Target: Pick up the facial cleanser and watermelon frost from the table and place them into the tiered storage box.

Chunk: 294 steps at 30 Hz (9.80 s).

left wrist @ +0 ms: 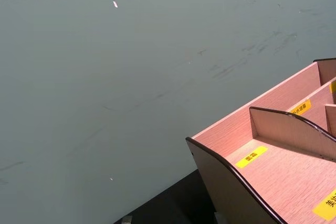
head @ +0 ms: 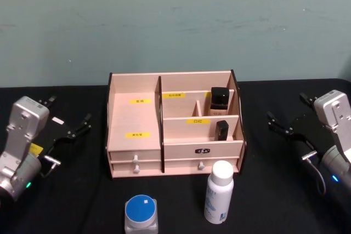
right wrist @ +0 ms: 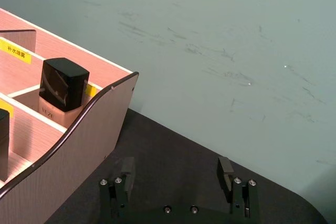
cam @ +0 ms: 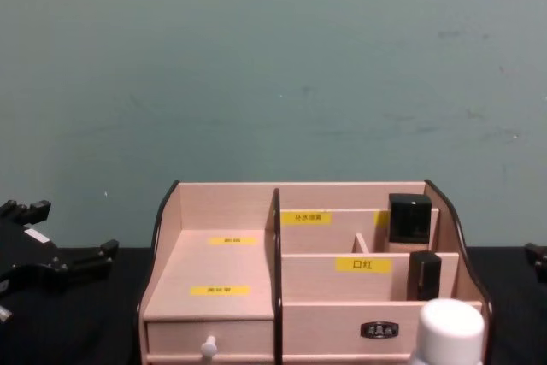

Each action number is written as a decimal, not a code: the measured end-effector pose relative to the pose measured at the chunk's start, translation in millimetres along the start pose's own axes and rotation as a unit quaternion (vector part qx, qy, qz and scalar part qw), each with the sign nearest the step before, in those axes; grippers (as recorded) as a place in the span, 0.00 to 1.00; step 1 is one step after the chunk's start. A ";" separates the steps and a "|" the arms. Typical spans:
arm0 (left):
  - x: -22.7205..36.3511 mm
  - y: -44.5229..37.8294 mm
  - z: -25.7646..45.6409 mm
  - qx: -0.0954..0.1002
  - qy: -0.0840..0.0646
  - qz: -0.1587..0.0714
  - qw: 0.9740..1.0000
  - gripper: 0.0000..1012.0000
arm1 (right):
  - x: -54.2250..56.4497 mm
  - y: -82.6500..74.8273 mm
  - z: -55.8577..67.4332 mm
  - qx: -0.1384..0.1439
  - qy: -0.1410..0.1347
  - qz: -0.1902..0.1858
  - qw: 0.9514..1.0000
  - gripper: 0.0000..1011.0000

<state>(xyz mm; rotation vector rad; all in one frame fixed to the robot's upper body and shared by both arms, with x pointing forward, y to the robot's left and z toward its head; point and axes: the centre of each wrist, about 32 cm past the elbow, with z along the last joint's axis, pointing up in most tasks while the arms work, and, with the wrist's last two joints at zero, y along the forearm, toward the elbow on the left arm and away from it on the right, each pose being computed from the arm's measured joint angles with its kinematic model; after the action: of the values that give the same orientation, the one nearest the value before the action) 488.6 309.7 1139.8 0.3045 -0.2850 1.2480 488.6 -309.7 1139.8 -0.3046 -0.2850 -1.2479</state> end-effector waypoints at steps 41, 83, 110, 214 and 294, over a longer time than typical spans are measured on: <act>0.0 0.0 0.0 0.000 0.000 0.000 1.000 1.00 | 2.8 -3.3 -0.9 0.006 0.006 0.010 1.000 0.99; 0.0 0.0 0.0 0.000 0.000 0.000 1.000 1.00 | -34.8 -70.0 65.3 0.058 0.105 0.276 0.954 0.99; 0.0 0.0 0.0 0.000 0.000 0.000 1.000 1.00 | -50.2 -60.3 34.5 0.003 0.141 0.303 0.943 0.99; 0.0 0.0 0.0 0.000 0.000 0.000 1.000 1.00 | -54.8 85.6 95.3 0.077 0.145 0.228 0.960 0.60; 0.0 0.0 0.0 0.000 0.000 0.000 1.000 1.00 | -34.2 53.0 126.4 0.114 0.116 0.253 0.954 0.99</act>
<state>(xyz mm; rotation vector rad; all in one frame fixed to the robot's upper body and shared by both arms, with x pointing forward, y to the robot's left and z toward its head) 488.6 309.7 1139.8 0.3045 -0.2851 1.2480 523.5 -216.6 1240.1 -0.0225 -0.1327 -0.7256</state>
